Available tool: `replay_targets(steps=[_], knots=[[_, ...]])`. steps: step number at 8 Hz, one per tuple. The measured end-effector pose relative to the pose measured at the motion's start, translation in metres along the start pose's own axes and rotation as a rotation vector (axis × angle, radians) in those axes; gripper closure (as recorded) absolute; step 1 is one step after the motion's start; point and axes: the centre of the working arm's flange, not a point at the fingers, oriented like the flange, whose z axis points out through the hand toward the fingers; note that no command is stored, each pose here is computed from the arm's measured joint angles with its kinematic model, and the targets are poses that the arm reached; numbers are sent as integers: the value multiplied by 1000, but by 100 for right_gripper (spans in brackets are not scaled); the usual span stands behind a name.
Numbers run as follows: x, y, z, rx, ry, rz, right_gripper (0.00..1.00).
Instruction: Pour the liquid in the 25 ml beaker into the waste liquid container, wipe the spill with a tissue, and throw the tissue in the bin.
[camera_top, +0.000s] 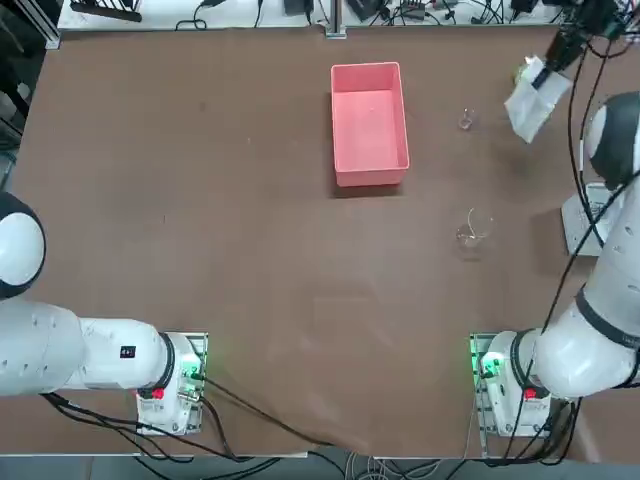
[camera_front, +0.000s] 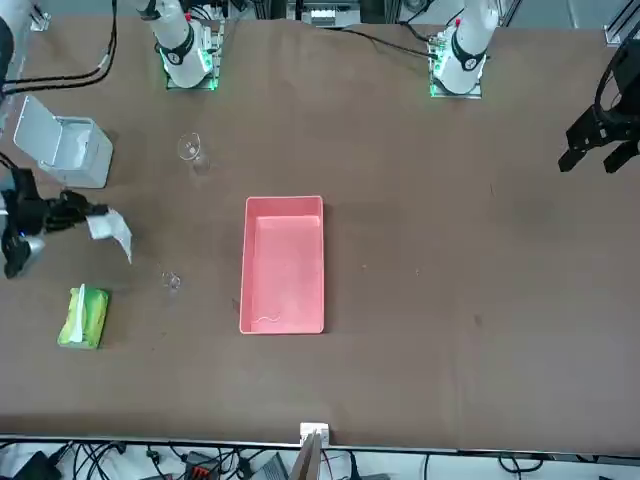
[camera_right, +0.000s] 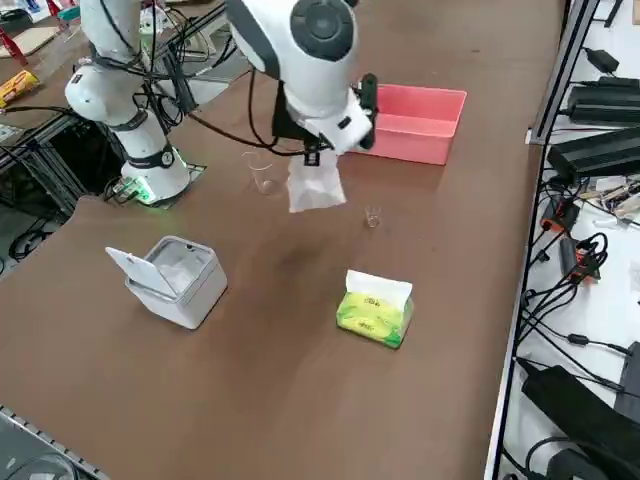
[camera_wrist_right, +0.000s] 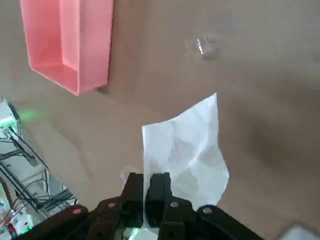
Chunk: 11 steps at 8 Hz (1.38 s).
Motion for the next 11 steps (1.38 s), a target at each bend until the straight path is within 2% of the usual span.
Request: replay_targets(steps=[4, 7, 11], knots=[[-95, 40, -8, 4, -56, 109, 93], [-152, 68, -12, -12, -104, 194, 92], [-222, 111, -3, 32, -178, 320, 90]])
